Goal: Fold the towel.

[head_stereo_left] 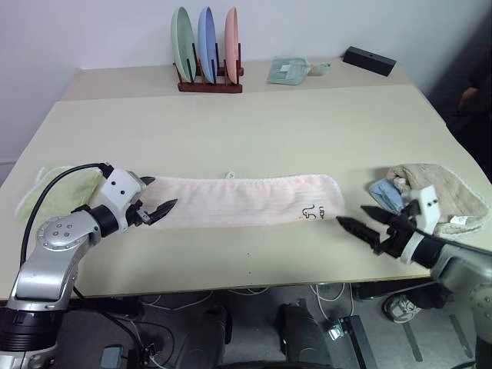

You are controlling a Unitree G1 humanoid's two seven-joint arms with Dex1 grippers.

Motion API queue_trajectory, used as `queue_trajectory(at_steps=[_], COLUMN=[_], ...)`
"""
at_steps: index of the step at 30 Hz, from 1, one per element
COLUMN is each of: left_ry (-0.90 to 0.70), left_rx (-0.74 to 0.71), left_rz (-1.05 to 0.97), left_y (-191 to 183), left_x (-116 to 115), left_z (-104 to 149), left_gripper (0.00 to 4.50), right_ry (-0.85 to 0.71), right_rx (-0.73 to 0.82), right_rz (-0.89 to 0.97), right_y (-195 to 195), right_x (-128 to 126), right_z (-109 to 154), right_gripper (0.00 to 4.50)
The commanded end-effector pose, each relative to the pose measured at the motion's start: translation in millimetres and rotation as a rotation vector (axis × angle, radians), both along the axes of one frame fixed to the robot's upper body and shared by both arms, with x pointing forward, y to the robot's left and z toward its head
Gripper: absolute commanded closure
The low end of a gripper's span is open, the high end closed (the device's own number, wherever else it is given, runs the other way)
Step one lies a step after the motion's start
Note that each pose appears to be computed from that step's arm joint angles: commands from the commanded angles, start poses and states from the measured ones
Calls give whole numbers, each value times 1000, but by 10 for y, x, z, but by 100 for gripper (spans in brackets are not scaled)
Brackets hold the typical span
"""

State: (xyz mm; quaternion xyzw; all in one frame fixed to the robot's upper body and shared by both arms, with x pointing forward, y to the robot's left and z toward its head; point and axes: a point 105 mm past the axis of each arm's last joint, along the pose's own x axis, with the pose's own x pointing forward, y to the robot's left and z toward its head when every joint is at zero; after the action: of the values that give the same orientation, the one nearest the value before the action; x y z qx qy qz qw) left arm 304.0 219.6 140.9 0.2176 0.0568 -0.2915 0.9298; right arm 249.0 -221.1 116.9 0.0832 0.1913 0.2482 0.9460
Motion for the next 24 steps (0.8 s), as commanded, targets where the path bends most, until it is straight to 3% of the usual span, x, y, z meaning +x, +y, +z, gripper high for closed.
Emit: queue_trajectory(at_steps=[1,6,10,16,22,24], left_ry=[-38,-25,11,52,54,59], left_rx=[1,13,-109,-142,-146,-147], left_rz=[-30,-146,-454,-541,-547,-550], left_y=[-56,-264,-1051,-1356,-1384,-1377], left_x=[22,-82,-430,-556,-536,-544], left_z=[99,91,82,3,17,19], left_gripper=[66,66,66,66,66,66], right_ry=[20,104,159,216,238,243], right_rx=[68,196,283,426,549,569], right_rz=[-18,9,-143,-360,-457,-465], right_y=[89,227,288,279,324,344], right_x=[-81,-230,-105,221,485,546], right_z=[5,-38,-151,-240,-192,-171], right_gripper=[4,4,4,4,4,56])
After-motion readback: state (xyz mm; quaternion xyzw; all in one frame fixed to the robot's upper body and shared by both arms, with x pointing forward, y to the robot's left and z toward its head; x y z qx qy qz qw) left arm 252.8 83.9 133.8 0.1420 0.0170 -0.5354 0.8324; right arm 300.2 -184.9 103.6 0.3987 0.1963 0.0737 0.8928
